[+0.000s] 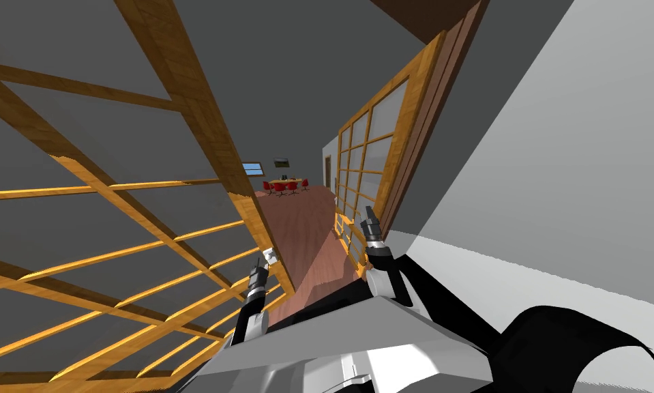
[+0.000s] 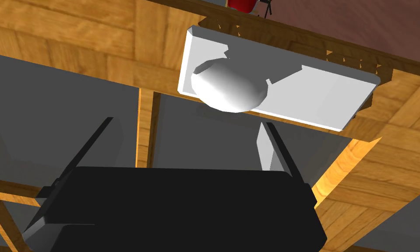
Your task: Push the door open
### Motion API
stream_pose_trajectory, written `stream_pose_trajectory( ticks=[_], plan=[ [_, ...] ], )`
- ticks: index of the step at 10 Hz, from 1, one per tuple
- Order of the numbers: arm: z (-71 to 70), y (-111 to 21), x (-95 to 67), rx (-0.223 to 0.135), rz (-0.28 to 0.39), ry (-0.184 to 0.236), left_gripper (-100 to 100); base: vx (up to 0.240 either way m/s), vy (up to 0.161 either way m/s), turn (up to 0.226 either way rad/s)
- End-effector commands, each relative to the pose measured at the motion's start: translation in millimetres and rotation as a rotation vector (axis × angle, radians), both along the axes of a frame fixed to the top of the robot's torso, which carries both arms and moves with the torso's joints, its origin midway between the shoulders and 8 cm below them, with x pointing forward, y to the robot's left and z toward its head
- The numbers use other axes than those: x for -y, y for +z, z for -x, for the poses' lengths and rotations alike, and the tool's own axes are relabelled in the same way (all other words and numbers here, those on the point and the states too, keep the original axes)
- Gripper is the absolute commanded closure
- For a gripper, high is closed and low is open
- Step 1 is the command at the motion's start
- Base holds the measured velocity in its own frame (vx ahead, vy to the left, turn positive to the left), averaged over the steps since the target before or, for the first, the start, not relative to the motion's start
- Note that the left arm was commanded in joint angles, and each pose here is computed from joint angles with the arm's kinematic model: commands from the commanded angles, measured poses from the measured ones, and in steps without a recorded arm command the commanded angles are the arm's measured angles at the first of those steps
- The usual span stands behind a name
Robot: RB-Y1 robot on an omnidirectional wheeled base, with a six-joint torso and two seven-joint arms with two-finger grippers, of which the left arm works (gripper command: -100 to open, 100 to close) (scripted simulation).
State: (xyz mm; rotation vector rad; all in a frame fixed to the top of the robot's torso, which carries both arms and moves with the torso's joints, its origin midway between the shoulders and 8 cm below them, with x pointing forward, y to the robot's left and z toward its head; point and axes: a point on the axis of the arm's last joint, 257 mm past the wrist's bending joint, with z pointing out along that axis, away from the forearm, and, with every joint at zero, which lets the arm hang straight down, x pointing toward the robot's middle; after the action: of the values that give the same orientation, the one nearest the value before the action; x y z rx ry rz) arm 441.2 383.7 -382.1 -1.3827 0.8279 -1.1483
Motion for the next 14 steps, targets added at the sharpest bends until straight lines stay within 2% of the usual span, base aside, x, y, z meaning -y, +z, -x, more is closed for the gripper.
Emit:
stream_pose_trajectory(
  ticks=[1, 3, 4, 5, 6, 8, 9, 10, 12, 13, 14],
  plan=[
    [-0.4, -0.6, 2.7, 0.019, 0.064, 0.002, -100, -0.037, 0.013, -0.035],
    [-0.7, -1.1, 5.1, 0.036, 0.12, 0.004, -100, -0.048, 0.016, -0.037],
    [-1.0, -1.6, 7.6, 0.051, 0.169, 0.007, -100, -0.044, 0.017, -0.032],
    [-1.0, -1.6, 7.6, 0.053, 0.174, 0.007, -100, -0.032, 0.014, -0.018],
    [-1.2, -2.2, 10.2, 0.069, 0.228, 0.009, -100, -0.038, 0.013, -0.033],
    [-1.5, -2.8, 12.7, 0.087, 0.283, 0.011, -100, -0.048, 0.017, -0.038],
    [-1.8, -3.4, 15.4, 0.102, 0.331, 0.014, -100, -0.039, 0.017, -0.03],
    [-1.8, -3.4, 15.4, 0.104, 0.338, 0.014, -100, -0.031, 0.011, -0.021],
    [-2.3, -4.7, 20.8, 0.134, 0.432, 0.02, -100, -0.045, 0.017, -0.043],
    [-2.3, -4.7, 20.8, 0.139, 0.448, 0.019, -100, -0.043, 0.011, -0.02],
    [-2.5, -5.4, 23.5, 0.155, 0.496, 0.022, -100, -0.042, 0.012, -0.033]
  ],
)
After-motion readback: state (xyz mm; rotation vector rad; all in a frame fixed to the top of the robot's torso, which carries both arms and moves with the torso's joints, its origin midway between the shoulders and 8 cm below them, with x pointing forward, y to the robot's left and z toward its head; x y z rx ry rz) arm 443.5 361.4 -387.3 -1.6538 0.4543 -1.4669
